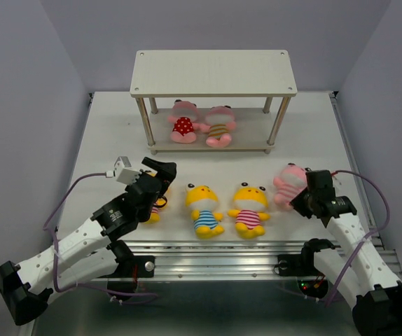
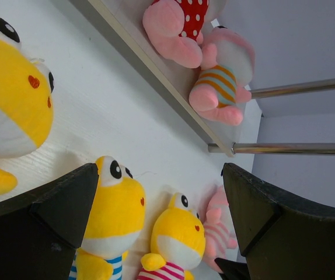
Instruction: Place and organize the stuffed toys onto the shelf
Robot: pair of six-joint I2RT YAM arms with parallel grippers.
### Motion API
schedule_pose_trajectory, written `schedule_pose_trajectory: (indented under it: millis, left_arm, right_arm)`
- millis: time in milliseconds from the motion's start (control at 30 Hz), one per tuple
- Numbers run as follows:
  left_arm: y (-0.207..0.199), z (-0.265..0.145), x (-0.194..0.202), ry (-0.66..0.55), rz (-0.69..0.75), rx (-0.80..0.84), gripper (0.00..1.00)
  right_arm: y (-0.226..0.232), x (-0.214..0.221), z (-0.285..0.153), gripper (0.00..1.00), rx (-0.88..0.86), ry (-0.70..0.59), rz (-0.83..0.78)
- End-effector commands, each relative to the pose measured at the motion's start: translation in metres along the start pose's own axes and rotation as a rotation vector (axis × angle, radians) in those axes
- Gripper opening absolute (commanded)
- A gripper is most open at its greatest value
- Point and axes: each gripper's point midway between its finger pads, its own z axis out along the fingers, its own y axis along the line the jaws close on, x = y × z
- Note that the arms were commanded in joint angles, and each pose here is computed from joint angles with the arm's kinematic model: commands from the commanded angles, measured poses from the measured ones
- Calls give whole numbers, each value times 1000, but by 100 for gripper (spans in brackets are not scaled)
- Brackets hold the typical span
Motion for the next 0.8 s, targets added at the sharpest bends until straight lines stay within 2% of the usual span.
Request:
schedule_pose_trajectory:
  millis: [0, 67, 233, 467, 700, 767]
  left_arm:
    - [2, 2, -3, -28, 11, 0, 99]
    - [3, 3, -4, -33, 12, -1, 99]
    - [4, 2, -4, -36, 20, 0, 99]
    - [5, 1, -10, -60, 24, 8, 99]
    - [6, -2, -18, -86, 24, 7, 99]
    - [6, -3, -20, -93, 22, 7, 99]
  right_arm:
    - [16, -17, -9, 12, -70, -65, -14]
    - [20, -20, -13, 1, -81, -71, -29]
    - [29, -30, -24, 1, -92, -76, -115]
    - [72, -39, -46, 1, -300, -92, -262]
    - [129, -38, -100, 1, -652, -107, -431]
    - [136, -39, -109, 1, -694, -114, -457]
